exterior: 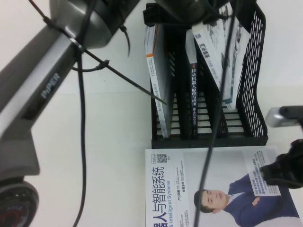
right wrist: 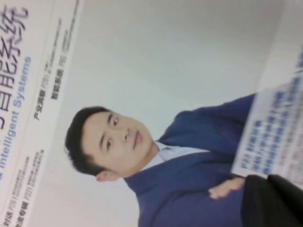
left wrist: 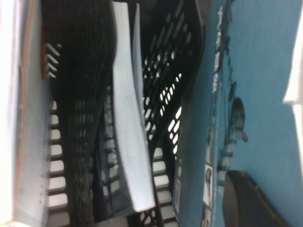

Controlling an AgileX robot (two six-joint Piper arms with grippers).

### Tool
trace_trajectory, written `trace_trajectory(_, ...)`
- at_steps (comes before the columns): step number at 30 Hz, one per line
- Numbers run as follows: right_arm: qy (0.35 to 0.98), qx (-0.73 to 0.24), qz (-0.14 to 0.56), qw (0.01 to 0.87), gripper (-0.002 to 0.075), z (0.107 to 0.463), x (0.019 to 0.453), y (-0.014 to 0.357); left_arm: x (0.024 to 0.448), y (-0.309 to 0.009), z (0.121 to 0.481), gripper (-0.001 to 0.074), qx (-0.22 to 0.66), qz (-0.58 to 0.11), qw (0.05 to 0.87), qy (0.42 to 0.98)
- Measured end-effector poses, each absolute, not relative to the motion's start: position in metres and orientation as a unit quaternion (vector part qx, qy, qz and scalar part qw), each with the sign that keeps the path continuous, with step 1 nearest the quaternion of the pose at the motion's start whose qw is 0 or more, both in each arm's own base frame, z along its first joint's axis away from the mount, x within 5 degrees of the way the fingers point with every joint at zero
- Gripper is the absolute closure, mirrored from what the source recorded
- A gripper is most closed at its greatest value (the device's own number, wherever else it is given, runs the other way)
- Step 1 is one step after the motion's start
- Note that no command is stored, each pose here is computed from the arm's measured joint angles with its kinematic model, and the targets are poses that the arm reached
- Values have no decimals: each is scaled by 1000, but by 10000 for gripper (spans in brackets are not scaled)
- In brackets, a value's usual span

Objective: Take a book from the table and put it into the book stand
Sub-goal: Place the book on the book shelf

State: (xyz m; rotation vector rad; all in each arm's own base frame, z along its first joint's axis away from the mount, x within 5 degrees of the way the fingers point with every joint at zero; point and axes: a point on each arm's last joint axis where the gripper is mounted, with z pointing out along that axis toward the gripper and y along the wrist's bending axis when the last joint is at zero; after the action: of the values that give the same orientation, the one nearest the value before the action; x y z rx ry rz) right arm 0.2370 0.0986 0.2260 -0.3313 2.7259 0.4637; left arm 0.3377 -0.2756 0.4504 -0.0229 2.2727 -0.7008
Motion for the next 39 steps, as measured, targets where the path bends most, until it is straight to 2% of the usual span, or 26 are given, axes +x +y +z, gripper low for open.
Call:
trace_trajectory(10, 961, -104, 93, 237, 728, 271, 205, 73, 334, -310, 420, 624, 16, -248, 351, 903)
trace_trajectory(17, 956, -102, 85, 261, 728, 287, 190, 66, 344, -320, 407, 624, 3, -254, 355, 900)
trace_trajectory(29, 954, -104, 84, 270, 728, 291, 183, 63, 354, -322, 402, 624, -16, -250, 385, 888)
trace_trajectory(39, 952, -103, 85, 277, 728, 292, 184, 63, 371, -340, 361, 624, -12, -232, 366, 901)
